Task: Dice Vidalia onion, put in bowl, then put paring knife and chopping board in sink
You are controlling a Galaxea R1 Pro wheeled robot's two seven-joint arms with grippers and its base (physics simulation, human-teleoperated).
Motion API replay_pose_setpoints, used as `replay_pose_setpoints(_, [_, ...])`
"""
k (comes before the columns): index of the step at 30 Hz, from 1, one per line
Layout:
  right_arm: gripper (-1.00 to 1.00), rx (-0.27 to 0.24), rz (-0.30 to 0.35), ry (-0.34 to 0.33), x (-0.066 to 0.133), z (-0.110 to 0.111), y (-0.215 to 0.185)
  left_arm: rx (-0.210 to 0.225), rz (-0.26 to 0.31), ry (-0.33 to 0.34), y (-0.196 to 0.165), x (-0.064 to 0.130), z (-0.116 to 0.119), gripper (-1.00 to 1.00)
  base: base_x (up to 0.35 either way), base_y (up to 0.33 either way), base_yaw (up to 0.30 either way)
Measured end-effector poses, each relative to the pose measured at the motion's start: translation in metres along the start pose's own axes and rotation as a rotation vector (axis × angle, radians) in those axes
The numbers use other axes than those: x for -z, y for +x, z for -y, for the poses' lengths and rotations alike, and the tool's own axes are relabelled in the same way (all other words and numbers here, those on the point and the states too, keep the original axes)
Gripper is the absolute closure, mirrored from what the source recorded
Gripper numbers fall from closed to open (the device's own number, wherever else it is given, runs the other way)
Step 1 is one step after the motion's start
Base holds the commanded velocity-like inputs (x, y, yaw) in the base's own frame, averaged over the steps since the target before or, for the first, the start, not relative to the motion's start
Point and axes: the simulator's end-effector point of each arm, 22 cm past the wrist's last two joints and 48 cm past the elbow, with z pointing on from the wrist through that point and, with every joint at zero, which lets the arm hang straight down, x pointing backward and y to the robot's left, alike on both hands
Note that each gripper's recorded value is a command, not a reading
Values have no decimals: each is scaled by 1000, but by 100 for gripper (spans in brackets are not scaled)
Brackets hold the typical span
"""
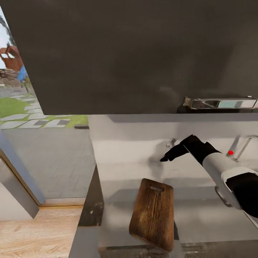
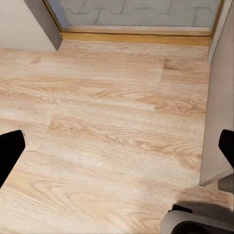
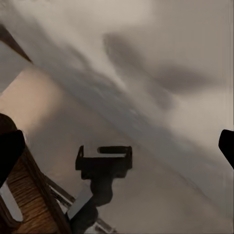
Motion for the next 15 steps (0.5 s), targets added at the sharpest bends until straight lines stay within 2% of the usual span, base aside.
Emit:
replay_pose_setpoints(10, [-100,-4,-5,-2,-2,0,3,-1,-1,0,0,0,0,-100,-227,189,0])
replay_pose_setpoints(15, [-100,-5,-6,-2,-1,0,4,-1,-1,2,1,0,0,-100,-108,68,0])
